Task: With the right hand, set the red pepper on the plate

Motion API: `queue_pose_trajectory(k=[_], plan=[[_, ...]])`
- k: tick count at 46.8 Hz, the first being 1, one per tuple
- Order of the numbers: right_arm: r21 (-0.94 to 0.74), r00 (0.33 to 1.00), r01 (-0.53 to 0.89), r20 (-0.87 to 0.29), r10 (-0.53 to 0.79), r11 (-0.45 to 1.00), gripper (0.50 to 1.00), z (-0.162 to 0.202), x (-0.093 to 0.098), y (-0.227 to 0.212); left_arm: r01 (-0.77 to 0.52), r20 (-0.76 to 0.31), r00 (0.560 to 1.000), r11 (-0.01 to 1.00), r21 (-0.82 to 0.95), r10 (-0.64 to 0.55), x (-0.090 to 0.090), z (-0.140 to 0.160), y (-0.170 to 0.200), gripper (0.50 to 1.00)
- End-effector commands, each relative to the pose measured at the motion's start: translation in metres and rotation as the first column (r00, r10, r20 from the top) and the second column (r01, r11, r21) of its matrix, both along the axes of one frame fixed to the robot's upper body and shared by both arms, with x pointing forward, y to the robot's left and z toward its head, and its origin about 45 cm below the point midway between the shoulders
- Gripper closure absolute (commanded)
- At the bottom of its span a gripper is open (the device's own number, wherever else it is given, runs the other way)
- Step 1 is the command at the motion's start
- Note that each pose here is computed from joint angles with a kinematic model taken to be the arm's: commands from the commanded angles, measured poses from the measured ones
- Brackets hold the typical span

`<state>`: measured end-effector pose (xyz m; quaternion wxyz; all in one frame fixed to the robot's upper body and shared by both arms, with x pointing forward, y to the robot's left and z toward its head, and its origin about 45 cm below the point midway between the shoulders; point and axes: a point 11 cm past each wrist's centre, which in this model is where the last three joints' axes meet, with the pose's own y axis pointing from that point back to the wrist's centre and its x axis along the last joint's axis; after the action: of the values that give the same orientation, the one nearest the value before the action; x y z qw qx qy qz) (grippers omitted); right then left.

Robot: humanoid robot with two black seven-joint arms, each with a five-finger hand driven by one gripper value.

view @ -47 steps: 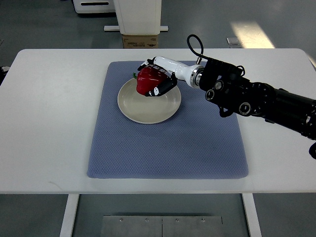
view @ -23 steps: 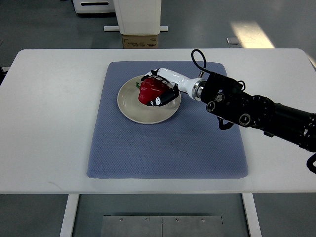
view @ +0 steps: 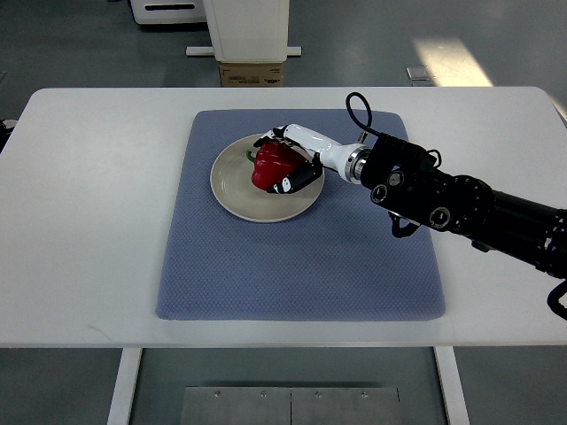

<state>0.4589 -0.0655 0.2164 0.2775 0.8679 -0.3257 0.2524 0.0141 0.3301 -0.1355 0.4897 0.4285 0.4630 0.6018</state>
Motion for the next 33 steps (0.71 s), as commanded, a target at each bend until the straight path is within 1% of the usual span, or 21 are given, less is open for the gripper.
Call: queue_pose_trajectory(k=[1, 14, 26, 33], plan=[[0.002, 1.0, 0.002, -0.001, -0.002, 1.0, 0.505, 0.0, 0.0, 0.0, 0.0, -0.001, 1.0, 1.0, 0.0, 0.0, 0.0, 0.0, 0.0, 0.5], [0.012, 1.0, 0.005, 0.007, -0.005, 1.0, 0.502, 0.007, 0.003, 0.002, 0.0, -0.001, 1.0, 1.0, 0.0, 0.0, 0.0, 0.0, 0.0, 0.5], [0.101, 0.999, 0.04, 0.005, -0.041, 0.994, 0.502, 0.024, 0.01, 0.005, 0.0, -0.001, 1.0, 1.0, 0.0, 0.0, 0.0, 0.0, 0.0, 0.5], [0.174, 0.996, 0.087, -0.027, -0.084, 0.981, 0.502, 0.028, 0.013, 0.003, 0.0, -0.001, 1.0, 1.0, 0.0, 0.0, 0.0, 0.0, 0.0, 0.5]])
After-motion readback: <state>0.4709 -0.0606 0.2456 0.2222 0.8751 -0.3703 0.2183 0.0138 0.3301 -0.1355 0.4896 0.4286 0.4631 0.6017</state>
